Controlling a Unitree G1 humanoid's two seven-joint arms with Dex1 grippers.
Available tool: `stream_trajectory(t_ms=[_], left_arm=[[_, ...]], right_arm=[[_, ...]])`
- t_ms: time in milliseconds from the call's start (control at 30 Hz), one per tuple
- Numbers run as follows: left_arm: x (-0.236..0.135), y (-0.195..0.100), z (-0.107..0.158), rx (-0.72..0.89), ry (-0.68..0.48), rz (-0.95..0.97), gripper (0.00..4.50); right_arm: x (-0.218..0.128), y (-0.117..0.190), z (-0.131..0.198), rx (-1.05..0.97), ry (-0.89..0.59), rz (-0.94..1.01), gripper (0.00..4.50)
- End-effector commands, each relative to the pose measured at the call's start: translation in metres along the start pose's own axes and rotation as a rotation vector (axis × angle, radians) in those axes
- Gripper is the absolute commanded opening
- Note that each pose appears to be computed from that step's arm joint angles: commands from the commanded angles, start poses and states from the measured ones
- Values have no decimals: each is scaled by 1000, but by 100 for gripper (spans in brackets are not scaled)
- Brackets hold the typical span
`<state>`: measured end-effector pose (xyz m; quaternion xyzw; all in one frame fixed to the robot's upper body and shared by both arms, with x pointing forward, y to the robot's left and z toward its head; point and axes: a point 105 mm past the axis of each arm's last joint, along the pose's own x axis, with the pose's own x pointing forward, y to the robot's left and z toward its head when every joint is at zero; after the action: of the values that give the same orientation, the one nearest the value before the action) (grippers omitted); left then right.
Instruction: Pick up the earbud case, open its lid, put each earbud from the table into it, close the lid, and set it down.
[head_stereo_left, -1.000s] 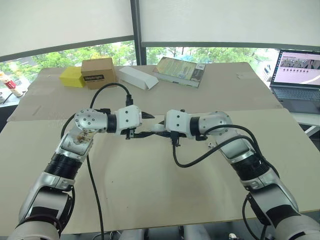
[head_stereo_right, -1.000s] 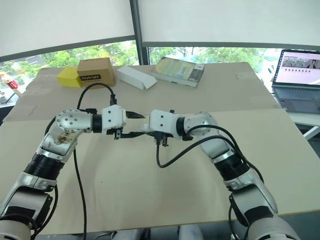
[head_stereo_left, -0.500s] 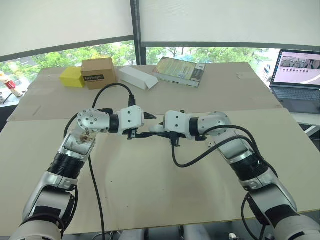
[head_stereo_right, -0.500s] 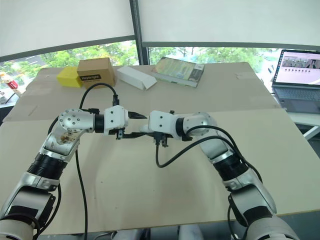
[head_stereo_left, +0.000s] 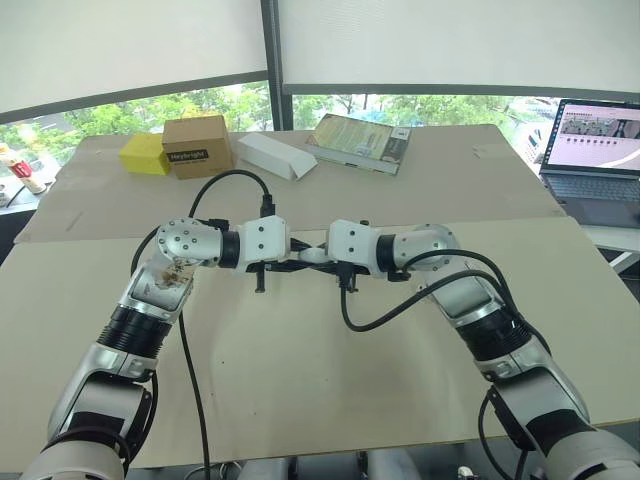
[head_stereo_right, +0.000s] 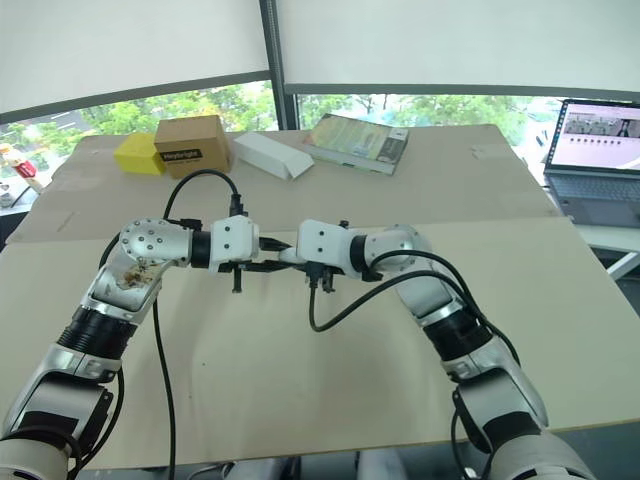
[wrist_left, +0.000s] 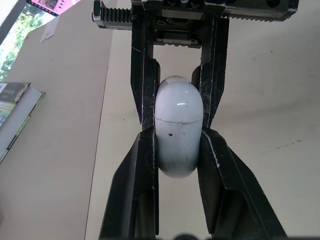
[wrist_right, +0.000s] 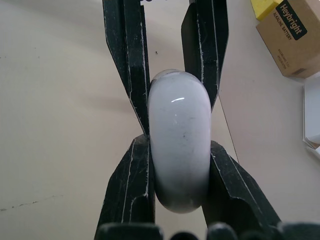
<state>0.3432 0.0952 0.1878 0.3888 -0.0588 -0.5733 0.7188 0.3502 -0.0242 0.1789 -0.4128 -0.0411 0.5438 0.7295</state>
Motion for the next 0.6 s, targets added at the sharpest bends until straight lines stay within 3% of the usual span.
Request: stream_trajectory(t_ms=[33,300,600], left_arm=[[-6,17,13,5,-35,81,55],[-23,24,11,-444,-275,208,55],[-24,13,21,-539,-316,194,55]], right_arm=[[-5,-13,17,-10,-72,-52,185],[-44,-34,20,278,-213,-174,449],[-58,-42,23,366,-240,-263,449]])
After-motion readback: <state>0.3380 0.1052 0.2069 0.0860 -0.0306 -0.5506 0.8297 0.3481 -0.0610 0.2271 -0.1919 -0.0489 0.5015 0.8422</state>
